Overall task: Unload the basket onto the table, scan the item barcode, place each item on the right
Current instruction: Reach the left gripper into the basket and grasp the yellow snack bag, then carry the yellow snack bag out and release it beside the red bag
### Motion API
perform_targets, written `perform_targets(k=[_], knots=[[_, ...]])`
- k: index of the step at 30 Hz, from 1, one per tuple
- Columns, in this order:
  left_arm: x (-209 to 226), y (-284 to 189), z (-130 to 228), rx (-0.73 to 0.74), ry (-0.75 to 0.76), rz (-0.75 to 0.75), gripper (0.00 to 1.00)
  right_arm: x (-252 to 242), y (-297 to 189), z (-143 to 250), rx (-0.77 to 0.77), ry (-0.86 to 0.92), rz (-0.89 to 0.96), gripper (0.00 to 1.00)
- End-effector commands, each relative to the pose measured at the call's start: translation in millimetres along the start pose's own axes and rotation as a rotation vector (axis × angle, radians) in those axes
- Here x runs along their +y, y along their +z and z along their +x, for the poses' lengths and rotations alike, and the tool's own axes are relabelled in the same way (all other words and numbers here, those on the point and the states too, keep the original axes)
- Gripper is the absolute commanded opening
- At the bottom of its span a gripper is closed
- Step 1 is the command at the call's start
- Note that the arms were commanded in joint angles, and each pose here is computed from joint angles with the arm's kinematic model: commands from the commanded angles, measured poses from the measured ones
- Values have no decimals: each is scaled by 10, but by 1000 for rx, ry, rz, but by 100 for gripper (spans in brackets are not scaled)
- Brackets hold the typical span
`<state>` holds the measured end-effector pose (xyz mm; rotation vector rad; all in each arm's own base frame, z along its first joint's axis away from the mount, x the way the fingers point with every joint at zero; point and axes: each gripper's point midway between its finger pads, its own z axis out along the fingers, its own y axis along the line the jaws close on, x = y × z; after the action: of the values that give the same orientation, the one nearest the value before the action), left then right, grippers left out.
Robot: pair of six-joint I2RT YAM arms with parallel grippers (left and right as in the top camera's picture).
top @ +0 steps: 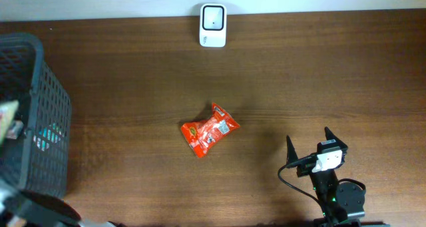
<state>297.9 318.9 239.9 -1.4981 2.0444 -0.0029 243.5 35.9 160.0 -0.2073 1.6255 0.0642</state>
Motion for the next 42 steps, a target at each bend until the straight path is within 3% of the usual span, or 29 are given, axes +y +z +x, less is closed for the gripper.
perform_targets(k=[1, 5, 7, 11, 18, 24, 31, 34, 35, 38, 39, 42], knots=[[-771, -929, -37, -131, 141, 298, 0, 18, 1, 20, 2, -8, -6, 99], [-1295, -1614, 131, -259, 280, 450, 0, 18, 1, 20, 2, -8, -6, 99], [-1662, -1976, 399, -316, 439, 557, 0, 19, 1, 20, 2, -8, -7, 99], [-1985, -2071, 974, -271, 592, 568, 0, 18, 1, 20, 2, -8, -6, 99], [-2281, -1296, 2526, 99, 944, 460, 1, 19, 1, 20, 2, -8, -7, 99], [-2047, -278, 3587, 402, 1121, 259, 0, 18, 1, 20, 2, -8, -6, 98], [-1700, 482, 4147, 571, 1218, 46, 0, 18, 1, 20, 2, -8, -6, 99], [-1608, 532, 4357, 671, 1213, 51, 16, 18, 1, 20, 2, -8, -6, 99], [-1589, 518, 4414, 697, 1212, 55, 27, 19, 1, 20, 2, -8, -7, 99], [-1616, 466, 4465, 700, 1225, 68, 93, 18, 1, 20, 2, -8, -6, 99], [-1653, 446, 4461, 694, 1226, 76, 99, 18, 1, 20, 2, -8, -6, 99], [-1899, 290, 4329, 651, 1216, 117, 99, 18, 1, 20, 2, -8, -6, 99]])
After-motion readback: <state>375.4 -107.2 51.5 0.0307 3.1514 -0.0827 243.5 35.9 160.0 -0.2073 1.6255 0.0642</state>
